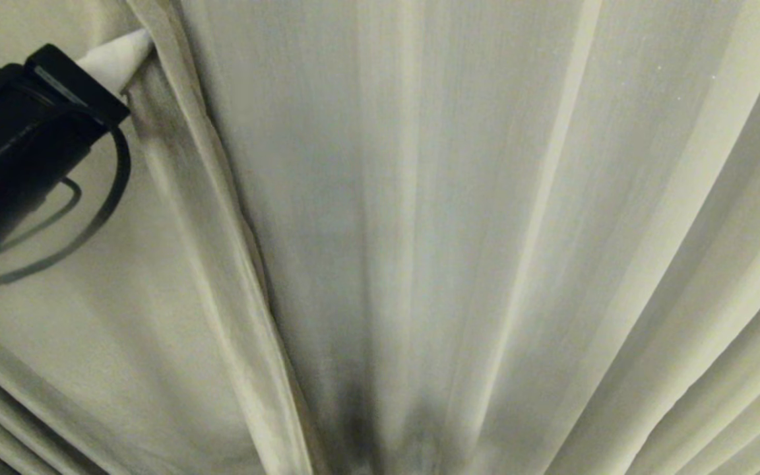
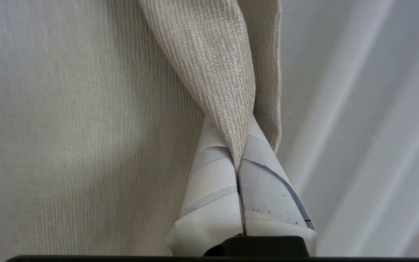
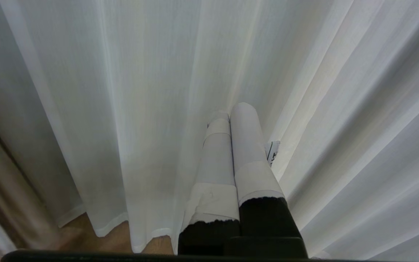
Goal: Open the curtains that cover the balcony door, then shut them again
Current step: Close the outer curtains on both sides
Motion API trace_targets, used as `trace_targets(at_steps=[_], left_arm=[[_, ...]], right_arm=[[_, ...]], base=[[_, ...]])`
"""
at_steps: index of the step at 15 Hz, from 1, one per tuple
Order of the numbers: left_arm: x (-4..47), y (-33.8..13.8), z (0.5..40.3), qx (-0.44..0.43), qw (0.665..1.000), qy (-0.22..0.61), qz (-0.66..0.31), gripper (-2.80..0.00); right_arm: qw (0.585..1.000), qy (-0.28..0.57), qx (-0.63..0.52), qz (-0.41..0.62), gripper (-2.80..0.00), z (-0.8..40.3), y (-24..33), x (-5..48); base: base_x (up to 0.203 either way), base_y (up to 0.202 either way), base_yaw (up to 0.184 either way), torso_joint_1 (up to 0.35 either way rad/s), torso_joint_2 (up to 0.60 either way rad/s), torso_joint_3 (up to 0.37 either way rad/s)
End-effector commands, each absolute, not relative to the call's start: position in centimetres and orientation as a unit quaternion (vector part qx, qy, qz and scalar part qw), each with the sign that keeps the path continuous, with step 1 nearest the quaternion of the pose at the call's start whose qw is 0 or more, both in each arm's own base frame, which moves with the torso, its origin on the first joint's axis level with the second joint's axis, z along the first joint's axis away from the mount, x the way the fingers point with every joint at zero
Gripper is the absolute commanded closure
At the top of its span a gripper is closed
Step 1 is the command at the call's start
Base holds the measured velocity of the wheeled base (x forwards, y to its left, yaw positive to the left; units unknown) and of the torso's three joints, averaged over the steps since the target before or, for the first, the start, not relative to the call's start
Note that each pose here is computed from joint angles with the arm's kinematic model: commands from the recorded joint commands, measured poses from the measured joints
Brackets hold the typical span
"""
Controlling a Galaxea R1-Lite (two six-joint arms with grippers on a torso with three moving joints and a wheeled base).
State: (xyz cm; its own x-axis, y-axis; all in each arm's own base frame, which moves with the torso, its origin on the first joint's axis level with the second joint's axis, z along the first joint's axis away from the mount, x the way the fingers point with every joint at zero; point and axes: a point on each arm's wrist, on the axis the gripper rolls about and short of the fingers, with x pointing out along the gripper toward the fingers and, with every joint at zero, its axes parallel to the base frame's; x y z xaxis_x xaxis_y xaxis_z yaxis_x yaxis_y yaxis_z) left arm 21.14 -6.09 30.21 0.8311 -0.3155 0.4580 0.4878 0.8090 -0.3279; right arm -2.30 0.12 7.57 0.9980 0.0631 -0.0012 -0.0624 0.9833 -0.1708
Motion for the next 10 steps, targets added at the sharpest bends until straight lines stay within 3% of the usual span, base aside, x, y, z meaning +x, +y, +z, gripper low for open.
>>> trace_targets(at_steps=[1, 10], left_arm=[[21.3, -6.6, 30.0, -0.223, 0.929, -0.189, -0.226, 0.0], [20.7, -11.9, 29.4, -0.233, 0.904, -0.152, -0.325, 0.0]], right_arm=[[0.996, -0.001, -0.086, 0.032, 0.0, 7.6, 0.1, -2.3], [0.996, -0.001, -0.086, 0.032, 0.0, 7.6, 0.1, -2.3]], base=[[0.0, 0.0, 0.0, 0.0, 0.0, 0.0], [0.0, 0.0, 0.0, 0.0, 0.0, 0.0]])
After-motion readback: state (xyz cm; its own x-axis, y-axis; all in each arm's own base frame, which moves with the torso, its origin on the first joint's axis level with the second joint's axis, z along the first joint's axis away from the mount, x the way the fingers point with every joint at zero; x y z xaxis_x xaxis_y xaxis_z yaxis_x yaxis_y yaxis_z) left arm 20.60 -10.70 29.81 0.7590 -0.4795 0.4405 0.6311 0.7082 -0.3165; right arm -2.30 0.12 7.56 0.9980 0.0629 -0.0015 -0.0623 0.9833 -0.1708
